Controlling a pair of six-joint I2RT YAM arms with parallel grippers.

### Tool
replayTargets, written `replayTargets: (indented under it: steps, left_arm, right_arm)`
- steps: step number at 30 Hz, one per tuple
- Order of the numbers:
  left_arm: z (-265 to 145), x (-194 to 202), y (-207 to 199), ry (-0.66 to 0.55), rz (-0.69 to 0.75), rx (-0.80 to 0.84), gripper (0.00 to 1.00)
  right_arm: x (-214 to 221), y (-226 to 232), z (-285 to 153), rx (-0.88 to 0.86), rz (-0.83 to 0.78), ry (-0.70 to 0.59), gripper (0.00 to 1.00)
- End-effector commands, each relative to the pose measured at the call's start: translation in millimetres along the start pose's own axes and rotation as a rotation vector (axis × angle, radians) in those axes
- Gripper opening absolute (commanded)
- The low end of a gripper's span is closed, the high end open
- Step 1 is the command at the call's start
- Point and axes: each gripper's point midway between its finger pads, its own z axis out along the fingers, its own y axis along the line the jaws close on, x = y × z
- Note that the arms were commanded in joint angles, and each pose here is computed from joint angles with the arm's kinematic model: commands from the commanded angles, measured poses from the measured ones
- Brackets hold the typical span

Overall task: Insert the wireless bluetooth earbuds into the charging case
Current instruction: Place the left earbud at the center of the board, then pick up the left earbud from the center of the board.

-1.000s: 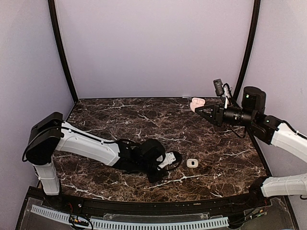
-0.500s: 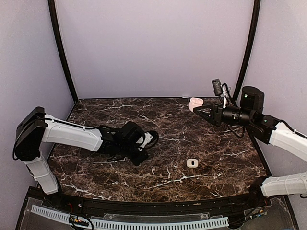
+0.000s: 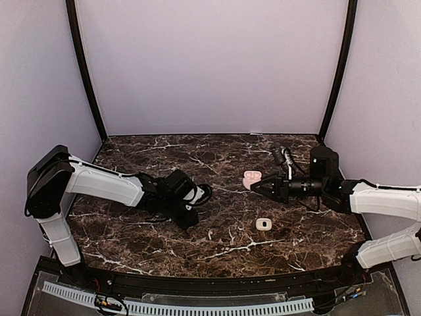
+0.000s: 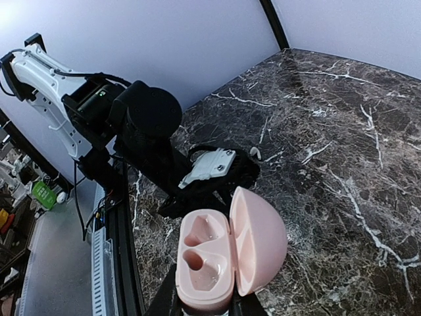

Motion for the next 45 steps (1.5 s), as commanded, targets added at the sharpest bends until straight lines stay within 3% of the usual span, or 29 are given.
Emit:
replayTargets:
  steps: [1, 12, 22, 26, 45]
  left_arm:
    - [0.3, 14.1, -3.3, 0.069, -0.030, 0.026, 0.22]
    - [-23.9, 9.6, -5.2, 0.101, -0.019, 0.026, 0.39]
    - [-31.0, 12.4, -7.2, 0.311, 0.043, 0.063, 0.45]
    - [-26.6, 21.1, -5.5, 0.380, 0.054, 0.084, 0.46]
    - [1.4, 9.1, 4.3, 0.414, 0.091, 0.091, 0.38]
  right_arm:
    - [-9.7, 19.5, 11.9, -0.083, -0.141, -0.056, 0.00]
    - [28.7, 25.8, 17.5, -0.116, -0.206, 0.006, 0.00]
    - [41.9, 24.5, 13.4, -0.108, -0.197, 0.031, 0.00]
    - [46.1, 23.9, 11.4, -0.104, -0.196, 0.029, 0.00]
    - [53.3, 19.4, 9.6, -0.082, -0.197, 0.044, 0.00]
